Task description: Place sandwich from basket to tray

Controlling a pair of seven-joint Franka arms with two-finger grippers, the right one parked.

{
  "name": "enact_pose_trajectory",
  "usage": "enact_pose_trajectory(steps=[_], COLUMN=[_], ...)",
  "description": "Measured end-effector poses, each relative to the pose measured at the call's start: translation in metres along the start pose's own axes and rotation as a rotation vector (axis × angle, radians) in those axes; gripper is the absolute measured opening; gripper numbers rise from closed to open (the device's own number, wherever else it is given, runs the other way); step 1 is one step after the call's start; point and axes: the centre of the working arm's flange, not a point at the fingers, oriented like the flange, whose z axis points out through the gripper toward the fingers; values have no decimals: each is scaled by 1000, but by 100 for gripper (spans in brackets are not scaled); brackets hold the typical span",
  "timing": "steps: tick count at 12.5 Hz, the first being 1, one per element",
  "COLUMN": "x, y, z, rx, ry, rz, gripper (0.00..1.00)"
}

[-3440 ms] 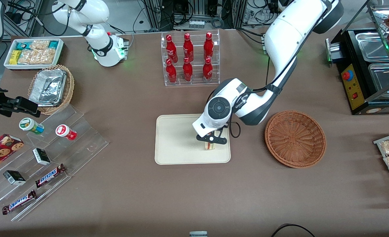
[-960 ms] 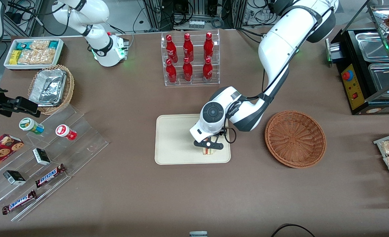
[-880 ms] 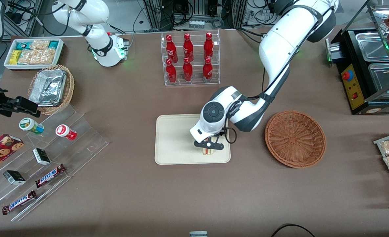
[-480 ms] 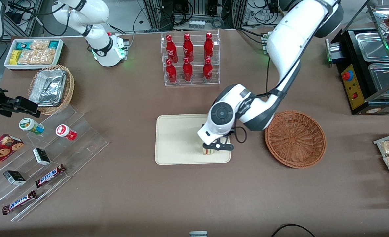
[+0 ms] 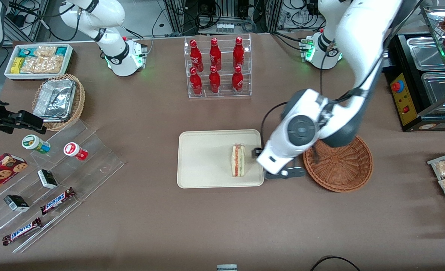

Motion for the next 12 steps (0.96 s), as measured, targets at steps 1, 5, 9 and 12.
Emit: enact_pose_trajectory(steps=[1, 5, 9, 12], x=[9, 34, 30, 7], y=[-19, -117, -209, -244], z=[-17, -78, -133, -172], rx=[-21, -12, 15, 43], ry=[12, 28, 6, -10], rz=[-22, 79, 20, -19], gripper=[100, 100, 100, 100])
